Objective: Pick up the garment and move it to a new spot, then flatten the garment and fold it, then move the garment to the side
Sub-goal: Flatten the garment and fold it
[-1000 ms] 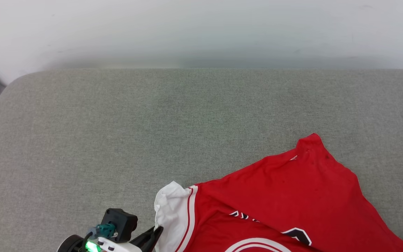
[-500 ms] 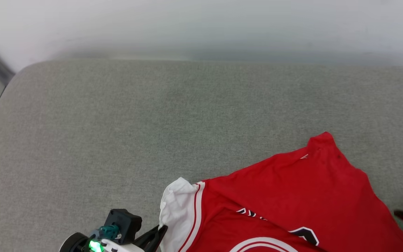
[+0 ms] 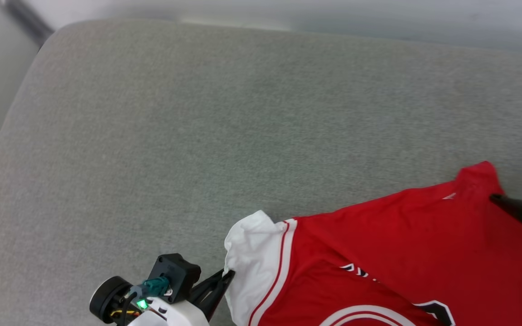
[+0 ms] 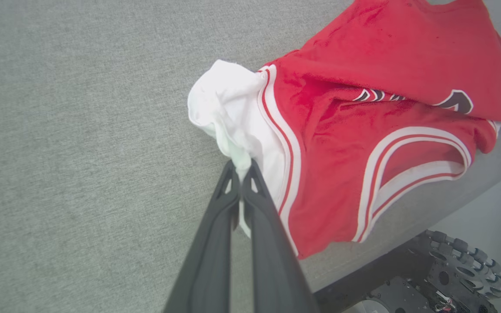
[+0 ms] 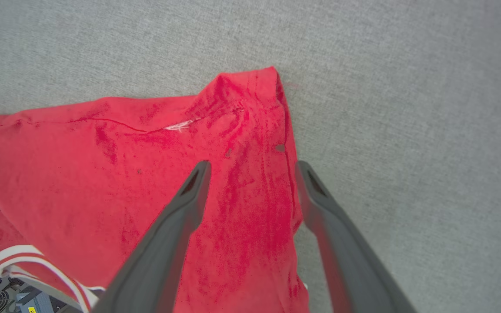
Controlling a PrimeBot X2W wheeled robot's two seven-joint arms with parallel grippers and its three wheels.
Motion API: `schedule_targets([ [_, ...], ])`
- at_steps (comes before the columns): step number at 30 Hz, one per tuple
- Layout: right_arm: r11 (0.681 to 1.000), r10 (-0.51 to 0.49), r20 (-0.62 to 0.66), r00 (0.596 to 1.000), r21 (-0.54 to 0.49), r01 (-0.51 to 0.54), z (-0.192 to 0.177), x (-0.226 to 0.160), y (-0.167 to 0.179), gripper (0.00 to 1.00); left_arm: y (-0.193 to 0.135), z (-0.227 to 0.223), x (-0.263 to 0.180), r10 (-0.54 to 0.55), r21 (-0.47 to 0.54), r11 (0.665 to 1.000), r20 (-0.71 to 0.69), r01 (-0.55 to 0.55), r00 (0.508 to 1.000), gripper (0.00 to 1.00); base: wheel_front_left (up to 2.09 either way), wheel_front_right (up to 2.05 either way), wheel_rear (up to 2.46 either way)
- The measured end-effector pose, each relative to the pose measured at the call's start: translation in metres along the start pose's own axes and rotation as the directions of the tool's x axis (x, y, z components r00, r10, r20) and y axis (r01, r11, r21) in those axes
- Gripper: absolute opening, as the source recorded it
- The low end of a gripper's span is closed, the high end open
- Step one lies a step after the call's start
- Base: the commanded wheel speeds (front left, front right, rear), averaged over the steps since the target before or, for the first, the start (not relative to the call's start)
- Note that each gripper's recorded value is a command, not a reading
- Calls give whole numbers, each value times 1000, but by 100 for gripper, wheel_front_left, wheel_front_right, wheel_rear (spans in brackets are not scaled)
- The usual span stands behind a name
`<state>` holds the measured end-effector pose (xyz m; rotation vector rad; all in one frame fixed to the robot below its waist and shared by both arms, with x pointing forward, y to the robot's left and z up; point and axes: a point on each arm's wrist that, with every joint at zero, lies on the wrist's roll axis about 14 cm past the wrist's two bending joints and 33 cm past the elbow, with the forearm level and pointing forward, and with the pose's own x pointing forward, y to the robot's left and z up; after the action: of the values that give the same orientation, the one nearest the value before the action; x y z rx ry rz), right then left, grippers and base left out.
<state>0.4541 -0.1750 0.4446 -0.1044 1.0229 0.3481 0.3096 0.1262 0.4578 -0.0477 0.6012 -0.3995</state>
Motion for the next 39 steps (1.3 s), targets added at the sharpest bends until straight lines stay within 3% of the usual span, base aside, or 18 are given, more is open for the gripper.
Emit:
schedule_targets([
  [10,998,-22,-149,989,-55,14,-3,66,-3,100,16,-14,3,63,-51,997,-43,-66,997,0,0,0,0],
  [21,996,-31,-213,977,-88,12,-15,96,-7,100,22,-22,7,84,-73,993,-64,-88,994,0,0,0,0],
  [22,996,-28,-220,975,-89,8,-17,98,-7,91,22,-22,7,82,-74,993,-63,-87,995,0,0,0,0],
  [23,996,-26,-223,974,-90,6,-17,99,-7,50,22,-22,7,82,-76,993,-64,-87,995,0,0,0,0],
  [24,996,-25,-226,974,-91,5,-18,100,-7,20,22,-23,7,83,-77,993,-66,-88,994,0,0,0,0],
  [25,996,-25,-230,973,-94,3,-19,101,-6,0,22,-23,8,82,-77,993,-68,-87,994,0,0,0,0],
  [32,997,-3,-169,986,-80,-10,-12,99,-1,0,23,-17,6,80,-71,994,-40,-82,996,0,0,0,0],
  [39,997,30,9,1000,-74,-29,18,74,11,0,25,5,-2,88,-32,996,48,-86,995,0,0,0,0],
])
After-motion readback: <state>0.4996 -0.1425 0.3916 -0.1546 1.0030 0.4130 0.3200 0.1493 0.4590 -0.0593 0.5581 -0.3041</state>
